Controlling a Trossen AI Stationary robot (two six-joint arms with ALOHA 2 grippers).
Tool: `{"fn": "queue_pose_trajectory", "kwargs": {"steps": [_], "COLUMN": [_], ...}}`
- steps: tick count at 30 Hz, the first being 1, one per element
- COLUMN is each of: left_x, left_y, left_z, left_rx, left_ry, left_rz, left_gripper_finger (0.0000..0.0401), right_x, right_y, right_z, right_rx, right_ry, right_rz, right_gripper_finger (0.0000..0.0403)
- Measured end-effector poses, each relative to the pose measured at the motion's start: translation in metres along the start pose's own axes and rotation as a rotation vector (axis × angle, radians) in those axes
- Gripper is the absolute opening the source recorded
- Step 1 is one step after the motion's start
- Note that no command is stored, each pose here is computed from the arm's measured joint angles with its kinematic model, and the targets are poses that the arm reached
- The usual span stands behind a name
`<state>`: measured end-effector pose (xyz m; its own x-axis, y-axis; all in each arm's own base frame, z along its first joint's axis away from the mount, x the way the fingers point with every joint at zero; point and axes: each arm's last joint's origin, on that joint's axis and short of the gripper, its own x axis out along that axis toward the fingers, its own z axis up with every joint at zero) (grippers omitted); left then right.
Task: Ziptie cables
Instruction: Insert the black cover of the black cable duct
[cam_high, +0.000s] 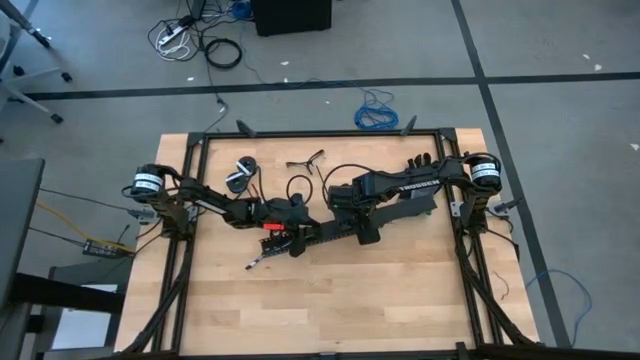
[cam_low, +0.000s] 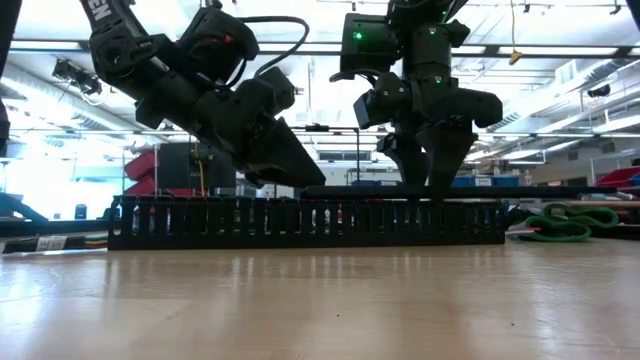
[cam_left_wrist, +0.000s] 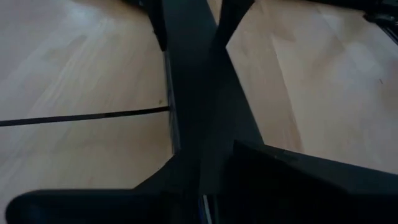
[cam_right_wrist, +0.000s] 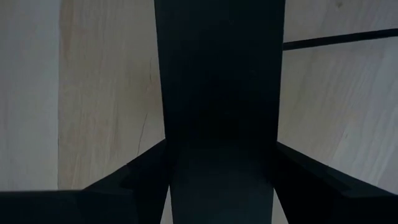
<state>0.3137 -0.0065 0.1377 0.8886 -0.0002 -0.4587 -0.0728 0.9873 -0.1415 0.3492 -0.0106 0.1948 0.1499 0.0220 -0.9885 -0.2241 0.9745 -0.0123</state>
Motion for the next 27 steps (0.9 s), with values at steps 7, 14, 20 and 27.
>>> {"fn": "queue_pose_trajectory", "kwargs": {"steps": [7, 14, 20, 27], "left_x": [0.0000, 0.0000, 0.0001, 0.0001], "left_y": [0.0007, 0.0006, 0.0005, 0.0005], "left_z": [-0.0002, -0.0001, 0.0000, 0.0000], "left_rx": [-0.002, -0.007, -0.008, -0.008], "left_ry": [0.002, 0.002, -0.001, -0.001], "left_rz": [0.005, 0.004, 0.004, 0.004], "left_gripper_finger": [0.0092, 0.0092, 0.0092, 0.0092], "right_x": [0.0000, 0.0000, 0.0000, -0.0001], "right_y": [0.0000, 0.0004, 0.0002, 0.0003], "right_z": [0.0000, 0.0002, 0.0017, 0.0021], "right_rx": [0.006, 0.006, 0.005, 0.006], "right_ry": [0.000, -0.005, -0.021, -0.026], "right_rz": [0.001, 0.014, 0.015, 0.022], "right_gripper_finger": [0.0242, 0.0244, 0.0256, 0.0270]}}
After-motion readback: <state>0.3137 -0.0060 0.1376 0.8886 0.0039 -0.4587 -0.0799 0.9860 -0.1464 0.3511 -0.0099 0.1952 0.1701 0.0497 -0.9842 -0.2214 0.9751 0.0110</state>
